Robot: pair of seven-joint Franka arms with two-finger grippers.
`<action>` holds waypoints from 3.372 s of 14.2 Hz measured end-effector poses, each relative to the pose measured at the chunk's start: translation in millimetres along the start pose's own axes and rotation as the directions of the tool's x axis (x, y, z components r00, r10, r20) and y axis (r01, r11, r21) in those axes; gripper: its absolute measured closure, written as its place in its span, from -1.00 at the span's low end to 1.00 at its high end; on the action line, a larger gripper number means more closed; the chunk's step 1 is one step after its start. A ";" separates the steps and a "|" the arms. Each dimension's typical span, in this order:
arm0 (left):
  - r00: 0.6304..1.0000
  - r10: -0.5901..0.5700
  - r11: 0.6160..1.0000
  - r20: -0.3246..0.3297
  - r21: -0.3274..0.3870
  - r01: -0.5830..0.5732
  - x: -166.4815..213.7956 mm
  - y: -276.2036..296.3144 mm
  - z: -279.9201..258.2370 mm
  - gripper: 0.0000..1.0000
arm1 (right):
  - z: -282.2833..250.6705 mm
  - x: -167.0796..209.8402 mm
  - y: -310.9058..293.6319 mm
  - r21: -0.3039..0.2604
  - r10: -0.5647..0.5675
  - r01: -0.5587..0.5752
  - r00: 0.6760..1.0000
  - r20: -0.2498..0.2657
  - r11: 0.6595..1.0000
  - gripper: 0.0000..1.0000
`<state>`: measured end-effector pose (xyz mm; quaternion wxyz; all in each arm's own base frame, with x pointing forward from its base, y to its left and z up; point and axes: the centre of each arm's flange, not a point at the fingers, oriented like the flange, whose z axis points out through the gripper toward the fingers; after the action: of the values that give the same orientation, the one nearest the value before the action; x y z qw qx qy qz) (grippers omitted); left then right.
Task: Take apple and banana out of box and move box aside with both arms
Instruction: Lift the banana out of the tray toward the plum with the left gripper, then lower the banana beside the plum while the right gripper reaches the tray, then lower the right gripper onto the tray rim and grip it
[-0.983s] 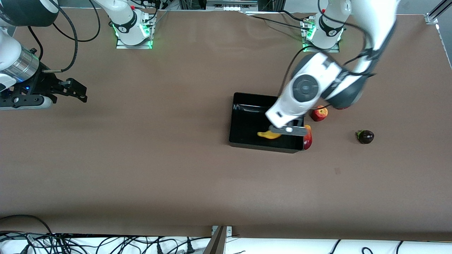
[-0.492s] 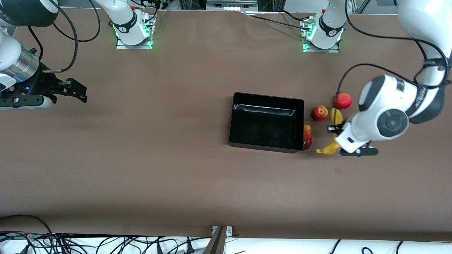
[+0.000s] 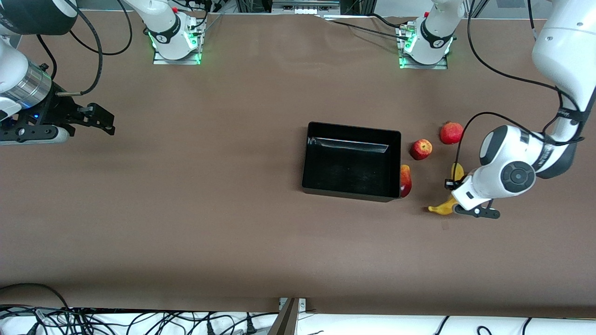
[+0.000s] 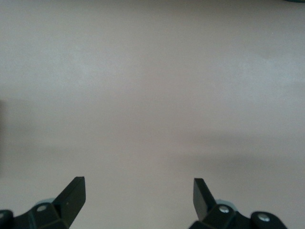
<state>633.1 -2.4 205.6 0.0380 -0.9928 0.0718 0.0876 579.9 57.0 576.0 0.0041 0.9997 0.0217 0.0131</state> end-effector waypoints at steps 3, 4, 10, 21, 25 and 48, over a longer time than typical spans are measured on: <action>1.000 0.012 1.000 -0.005 -0.013 -0.012 -6.8 6.4 17.3 0.08 | 0.0 0.0 0.0 0.000 0.000 0.000 1.000 0.000 1.000 -1.00; 1.000 0.012 1.000 -0.006 -0.013 -0.012 -6.7 6.2 16.7 -0.12 | 0.0 0.0 0.0 0.000 0.000 0.000 1.000 0.000 1.000 -1.00; 0.998 -0.003 0.998 -0.068 0.057 0.007 2.1 -0.8 -73.8 -1.00 | 0.2 0.0 0.0 0.000 0.000 0.000 1.000 0.000 1.000 -1.00; 0.985 -0.154 0.988 -0.081 -0.043 0.151 -48.5 5.7 -337.6 -1.00 | 21.4 10.2 -23.2 0.002 -0.040 0.039 0.999 0.010 0.999 -1.00; 0.978 -0.163 0.987 -0.132 -0.024 0.161 -96.7 -8.3 -379.4 -1.00 | 73.4 18.8 -62.2 0.005 -0.104 0.104 0.989 0.102 0.995 -1.00; 0.983 -0.121 0.993 -0.140 -0.022 0.119 -162.1 -30.3 -356.2 -1.00 | 360.4 -70.4 -479.7 0.117 0.170 -0.171 0.985 0.023 0.978 -0.91</action>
<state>539.7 18.1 586.3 0.0315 -0.9993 0.0140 0.0153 498.4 530.5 209.7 -0.0563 0.9964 -0.0633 0.0055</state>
